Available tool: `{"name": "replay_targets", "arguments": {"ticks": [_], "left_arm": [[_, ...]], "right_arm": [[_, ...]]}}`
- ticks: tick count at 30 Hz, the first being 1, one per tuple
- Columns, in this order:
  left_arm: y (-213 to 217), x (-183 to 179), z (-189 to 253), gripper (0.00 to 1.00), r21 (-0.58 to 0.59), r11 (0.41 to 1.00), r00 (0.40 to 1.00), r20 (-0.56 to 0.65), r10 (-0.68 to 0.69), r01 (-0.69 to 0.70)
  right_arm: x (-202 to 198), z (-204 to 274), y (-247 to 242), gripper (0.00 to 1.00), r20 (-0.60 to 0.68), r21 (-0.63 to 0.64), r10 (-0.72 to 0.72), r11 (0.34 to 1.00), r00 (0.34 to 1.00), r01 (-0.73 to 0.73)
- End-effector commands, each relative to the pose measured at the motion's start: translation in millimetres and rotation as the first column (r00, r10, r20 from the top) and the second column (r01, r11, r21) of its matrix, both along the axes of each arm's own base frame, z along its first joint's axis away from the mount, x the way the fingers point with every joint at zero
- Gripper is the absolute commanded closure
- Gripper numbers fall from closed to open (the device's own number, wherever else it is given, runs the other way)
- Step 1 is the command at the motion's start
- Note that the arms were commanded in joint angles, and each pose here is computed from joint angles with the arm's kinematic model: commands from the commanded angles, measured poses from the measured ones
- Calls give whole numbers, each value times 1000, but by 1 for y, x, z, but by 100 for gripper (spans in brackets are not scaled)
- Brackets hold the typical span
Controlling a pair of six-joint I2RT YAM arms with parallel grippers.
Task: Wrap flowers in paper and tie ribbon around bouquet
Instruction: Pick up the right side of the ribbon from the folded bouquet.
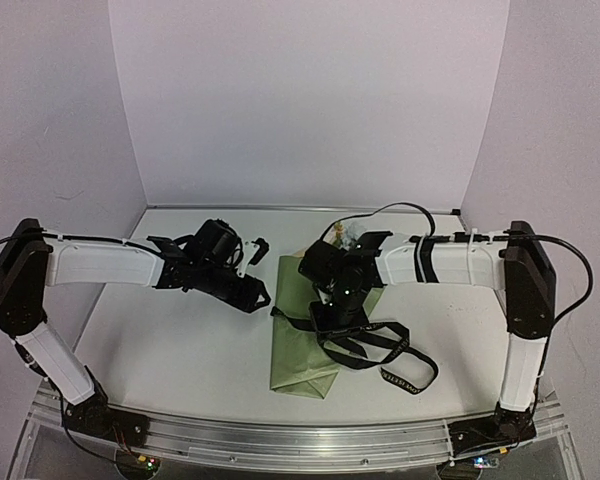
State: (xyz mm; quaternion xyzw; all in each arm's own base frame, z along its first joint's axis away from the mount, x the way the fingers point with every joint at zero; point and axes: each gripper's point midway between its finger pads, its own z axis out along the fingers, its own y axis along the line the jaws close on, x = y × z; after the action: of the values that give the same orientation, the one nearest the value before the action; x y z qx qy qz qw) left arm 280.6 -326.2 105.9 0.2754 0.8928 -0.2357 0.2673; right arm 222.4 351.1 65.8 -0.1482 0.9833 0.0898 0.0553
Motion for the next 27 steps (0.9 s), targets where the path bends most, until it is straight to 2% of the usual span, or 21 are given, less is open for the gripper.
{"name": "replay_targets", "arguments": {"ticks": [1, 4, 5, 8, 12, 15, 19, 27], "left_arm": [[-7, 10, 22, 50, -46, 999, 997, 76, -13, 17], [-13, 15, 12, 49, -37, 999, 998, 67, -11, 14], [-16, 17, 7, 48, -36, 999, 998, 55, -7, 9], [-23, 28, -4, 43, -36, 999, 999, 32, 31, -29], [-19, 58, -16, 39, -27, 987, 988, 9, 156, -155], [-18, 76, -17, 34, -90, 974, 978, -28, 208, -210], [-24, 90, -18, 28, -140, 964, 974, -50, 222, -227], [-32, 107, -26, 27, -196, 950, 969, -93, 229, -243]], "right_arm": [[8, -5, -1, 80, 33, -11, -48, 999, 998, 49], [5, -4, -9, 99, 37, -19, -45, 999, 998, 45], [4, -2, -14, 100, 45, -24, -44, 999, 998, 45], [3, 6, -29, 100, 64, -23, -44, 999, 997, 45], [-1, 19, -49, 100, 72, 1, -47, 999, 996, 47], [0, 26, -64, 100, 64, 25, -72, 997, 995, 70], [10, 28, -90, 100, 48, 39, -144, 989, 988, 143], [49, 15, -138, 100, 19, 8, -316, 949, 949, 316]]}}
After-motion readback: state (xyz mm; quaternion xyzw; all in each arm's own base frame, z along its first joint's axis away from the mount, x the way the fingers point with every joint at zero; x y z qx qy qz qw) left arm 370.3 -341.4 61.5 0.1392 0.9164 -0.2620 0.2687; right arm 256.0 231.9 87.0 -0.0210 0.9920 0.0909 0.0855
